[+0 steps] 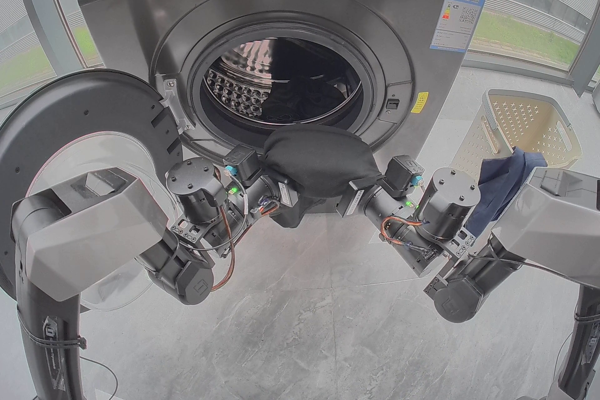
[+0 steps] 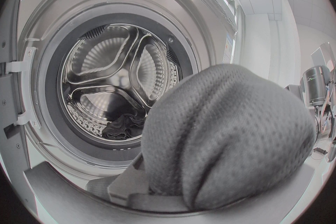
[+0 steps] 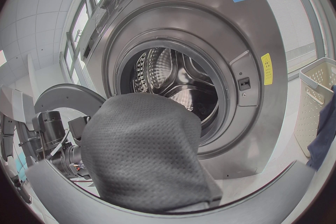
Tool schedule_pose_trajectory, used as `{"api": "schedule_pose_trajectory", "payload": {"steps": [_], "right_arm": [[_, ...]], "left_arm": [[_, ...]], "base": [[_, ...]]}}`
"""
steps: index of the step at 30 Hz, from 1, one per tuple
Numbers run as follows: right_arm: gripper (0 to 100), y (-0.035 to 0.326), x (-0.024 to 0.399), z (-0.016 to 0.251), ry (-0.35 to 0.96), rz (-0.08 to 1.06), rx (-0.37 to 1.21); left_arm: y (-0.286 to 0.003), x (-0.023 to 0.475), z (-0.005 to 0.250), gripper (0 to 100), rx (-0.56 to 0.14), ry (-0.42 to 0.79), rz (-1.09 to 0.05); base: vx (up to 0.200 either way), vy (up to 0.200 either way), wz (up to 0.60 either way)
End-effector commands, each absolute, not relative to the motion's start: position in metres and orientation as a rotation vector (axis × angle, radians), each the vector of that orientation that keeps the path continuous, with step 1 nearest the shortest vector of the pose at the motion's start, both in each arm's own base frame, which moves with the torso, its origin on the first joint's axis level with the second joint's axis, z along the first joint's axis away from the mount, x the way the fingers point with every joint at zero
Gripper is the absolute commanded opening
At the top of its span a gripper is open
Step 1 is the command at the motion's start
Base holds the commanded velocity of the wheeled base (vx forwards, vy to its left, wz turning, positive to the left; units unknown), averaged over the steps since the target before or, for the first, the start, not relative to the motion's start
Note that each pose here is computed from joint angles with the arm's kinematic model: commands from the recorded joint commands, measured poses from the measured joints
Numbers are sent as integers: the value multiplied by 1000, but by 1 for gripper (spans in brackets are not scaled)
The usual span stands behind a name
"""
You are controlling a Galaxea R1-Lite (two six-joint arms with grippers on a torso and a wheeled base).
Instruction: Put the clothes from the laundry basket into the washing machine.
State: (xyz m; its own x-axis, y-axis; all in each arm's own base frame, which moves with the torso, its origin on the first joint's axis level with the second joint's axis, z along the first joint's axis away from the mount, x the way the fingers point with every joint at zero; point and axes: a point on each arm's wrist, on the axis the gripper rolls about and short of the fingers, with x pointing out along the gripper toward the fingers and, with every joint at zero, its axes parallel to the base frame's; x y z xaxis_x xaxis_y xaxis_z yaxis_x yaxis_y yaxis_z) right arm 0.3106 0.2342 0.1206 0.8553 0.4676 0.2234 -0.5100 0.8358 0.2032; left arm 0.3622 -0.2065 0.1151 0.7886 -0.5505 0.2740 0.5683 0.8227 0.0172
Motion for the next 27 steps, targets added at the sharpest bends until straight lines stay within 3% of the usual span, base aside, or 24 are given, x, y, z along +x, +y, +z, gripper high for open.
{"api": "schedule_pose_trajectory", "payload": {"steps": [1, 7, 11, 15, 19, 20, 27], "right_arm": [[100, 232, 313, 119, -167, 512, 263], [100, 221, 297, 121, -140, 534, 233], [100, 204, 246, 118, -48, 671, 128], [100, 189, 209, 108, 46, 734, 83], [100, 179, 198, 102, 88, 735, 67], [100, 172, 196, 97, 116, 715, 52], [100, 166, 216, 107, 59, 647, 87]], "left_arm": [[-206, 360, 120, 0, -74, -286, -603], [-203, 355, 125, 0, -74, -286, -603], [-195, 333, 132, 0, -77, -252, -596], [-185, 300, 145, 0, -133, -198, -607], [-177, 282, 149, 0, -159, -156, -616], [-162, 258, 153, 0, -177, -89, -620], [-137, 218, 150, 0, -236, -8, -635]], "base": [[0, 0, 0], [0, 0, 0], [0, 0, 0], [0, 0, 0], [0, 0, 0], [0, 0, 0], [0, 0, 0]]}}
